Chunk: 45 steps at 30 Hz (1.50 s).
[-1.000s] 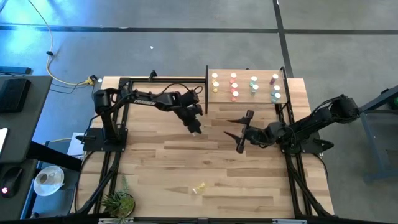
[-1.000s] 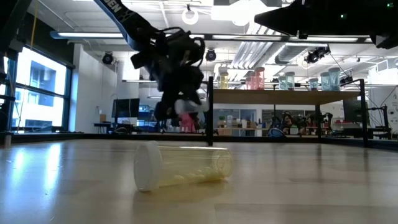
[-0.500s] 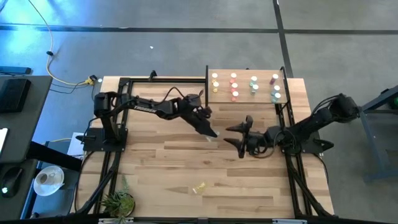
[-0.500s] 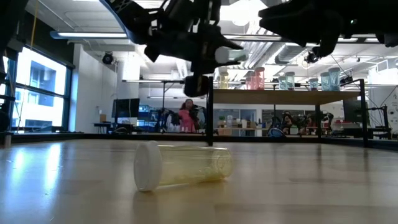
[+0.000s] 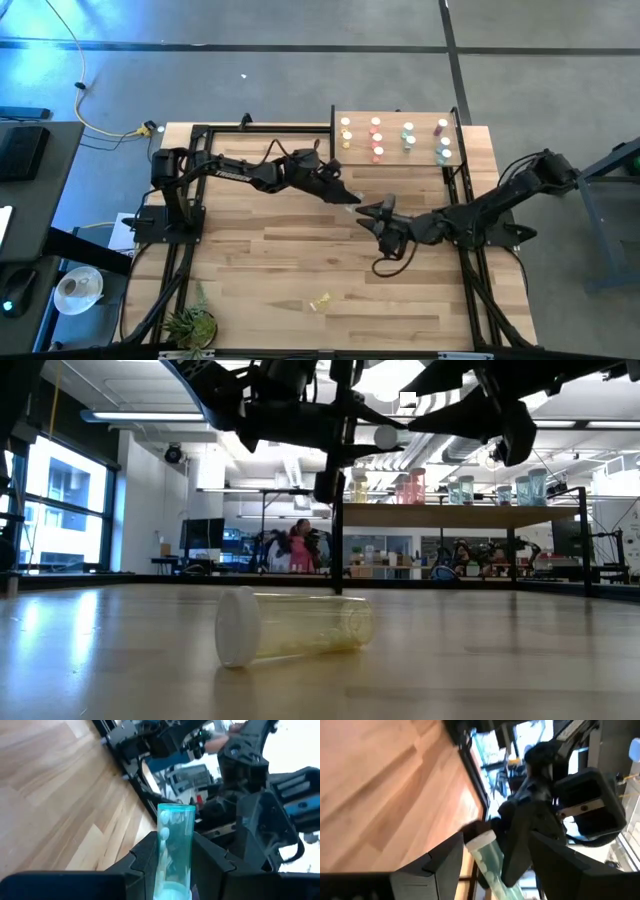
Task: Pick and place medicine bottles onto shelf by color
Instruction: Put the green pill bottle on the shelf aligned with the other green pill bottle
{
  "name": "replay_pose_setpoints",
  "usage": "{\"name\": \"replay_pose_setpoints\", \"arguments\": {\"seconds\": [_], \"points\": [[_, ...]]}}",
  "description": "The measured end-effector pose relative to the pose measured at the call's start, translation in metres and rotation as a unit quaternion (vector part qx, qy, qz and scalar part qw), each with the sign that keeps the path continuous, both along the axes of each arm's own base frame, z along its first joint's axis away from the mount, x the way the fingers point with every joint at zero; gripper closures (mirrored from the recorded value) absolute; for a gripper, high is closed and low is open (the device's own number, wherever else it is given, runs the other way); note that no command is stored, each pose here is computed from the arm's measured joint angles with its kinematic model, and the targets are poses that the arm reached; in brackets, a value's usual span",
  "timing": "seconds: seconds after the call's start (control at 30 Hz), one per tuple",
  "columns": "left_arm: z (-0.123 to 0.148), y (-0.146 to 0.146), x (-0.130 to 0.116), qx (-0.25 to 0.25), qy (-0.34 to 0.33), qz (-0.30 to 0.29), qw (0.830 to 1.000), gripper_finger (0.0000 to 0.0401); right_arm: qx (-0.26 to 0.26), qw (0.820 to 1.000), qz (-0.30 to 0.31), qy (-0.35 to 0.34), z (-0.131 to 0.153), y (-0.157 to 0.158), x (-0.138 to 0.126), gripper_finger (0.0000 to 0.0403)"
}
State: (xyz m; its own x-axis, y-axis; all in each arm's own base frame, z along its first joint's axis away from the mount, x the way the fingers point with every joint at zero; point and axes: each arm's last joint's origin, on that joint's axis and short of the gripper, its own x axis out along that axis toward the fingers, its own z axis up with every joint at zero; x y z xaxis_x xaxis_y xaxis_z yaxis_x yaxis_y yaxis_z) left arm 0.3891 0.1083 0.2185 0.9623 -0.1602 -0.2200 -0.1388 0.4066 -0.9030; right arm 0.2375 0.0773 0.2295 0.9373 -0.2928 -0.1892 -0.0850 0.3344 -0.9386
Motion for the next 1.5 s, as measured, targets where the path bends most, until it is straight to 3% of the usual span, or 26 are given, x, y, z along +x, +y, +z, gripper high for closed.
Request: {"name": "replay_pose_setpoints", "arguments": {"seconds": [0.13,0.37,0.73,1.13,1.5], "points": [[0.000,0.002,0.000,-0.014,0.002,0.018,1.000,0.0311,-0.025,0.999,-0.024,0.020,0.003,-0.001,0.001,0.0185],[0.001,0.001,0.001,-0.042,0.004,0.058,0.997,0.0311,-0.096,0.994,-0.008,0.048,0.003,-0.001,0.001,0.0185],[0.017,0.002,0.004,-0.025,-0.076,0.100,0.992,0.0311,-0.224,0.969,-0.035,0.098,0.003,-0.004,0.000,0.0185],[0.018,-0.005,0.006,-0.027,-0.078,0.096,0.992,0.0311,-0.258,0.960,-0.052,0.097,0.008,-0.017,0.005,0.0185],[0.017,-0.010,0.007,-0.020,-0.079,0.089,0.993,0.0311,-0.227,0.970,-0.027,0.080,0.008,-0.014,0.005,0.0188]]}}
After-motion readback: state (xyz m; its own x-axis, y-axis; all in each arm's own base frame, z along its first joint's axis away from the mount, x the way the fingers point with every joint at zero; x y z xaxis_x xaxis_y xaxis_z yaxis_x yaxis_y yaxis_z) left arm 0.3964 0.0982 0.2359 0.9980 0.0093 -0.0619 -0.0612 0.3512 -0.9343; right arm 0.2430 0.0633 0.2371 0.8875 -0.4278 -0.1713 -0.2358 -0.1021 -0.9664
